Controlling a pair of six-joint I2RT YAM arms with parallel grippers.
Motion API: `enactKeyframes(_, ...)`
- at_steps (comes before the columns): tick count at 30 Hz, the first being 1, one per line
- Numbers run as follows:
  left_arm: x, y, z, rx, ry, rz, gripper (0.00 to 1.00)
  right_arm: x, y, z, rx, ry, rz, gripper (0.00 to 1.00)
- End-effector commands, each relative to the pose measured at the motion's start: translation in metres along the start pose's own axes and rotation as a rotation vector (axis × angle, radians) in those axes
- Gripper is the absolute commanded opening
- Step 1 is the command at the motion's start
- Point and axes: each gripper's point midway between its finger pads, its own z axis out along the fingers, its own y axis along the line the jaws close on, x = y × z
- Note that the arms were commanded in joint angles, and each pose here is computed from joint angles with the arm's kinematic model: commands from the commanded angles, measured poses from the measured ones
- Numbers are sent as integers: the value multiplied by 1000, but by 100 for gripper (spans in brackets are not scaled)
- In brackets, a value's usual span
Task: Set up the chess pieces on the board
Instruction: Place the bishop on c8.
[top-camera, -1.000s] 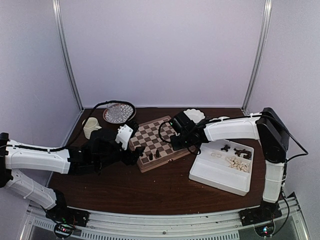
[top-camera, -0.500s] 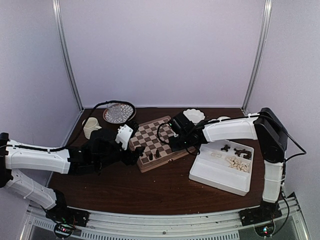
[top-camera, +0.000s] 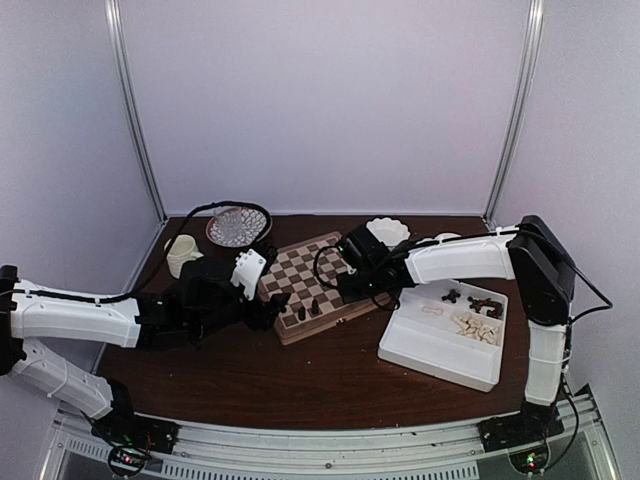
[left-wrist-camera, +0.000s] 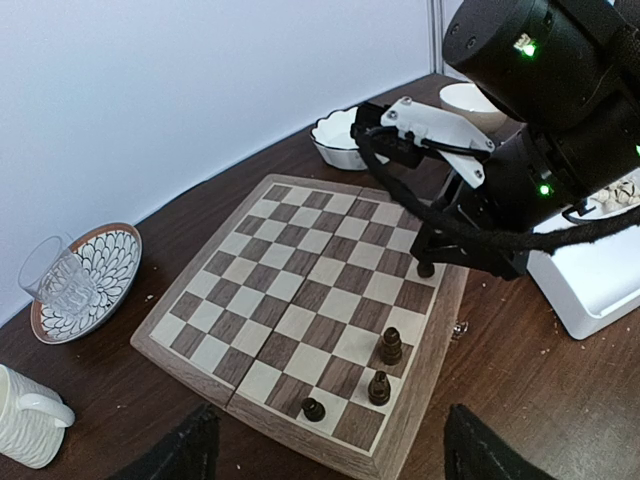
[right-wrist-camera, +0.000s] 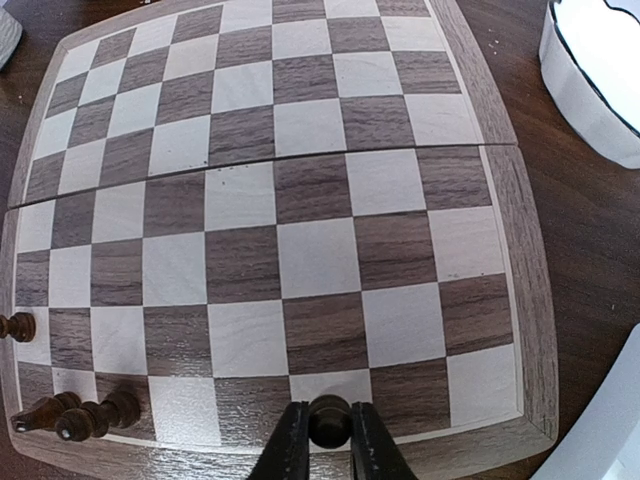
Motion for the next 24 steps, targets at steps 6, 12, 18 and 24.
enactKeyframes(6,-1,3,0,-10,-2,7,77,-8,1,-4,-9,-18,-5,25)
enactKeyframes(12,-2,3,0,-11,-3,5,77,-9,3,-6,-20,-21,-6,27)
enactKeyframes(18,-2,3,-1,-10,-4,4,78,-16,0,-17,-16,-45,-3,32)
enactKeyframes(24,-2,-1,-1,11,2,13,78,-26,-10,-40,10,-82,-4,34)
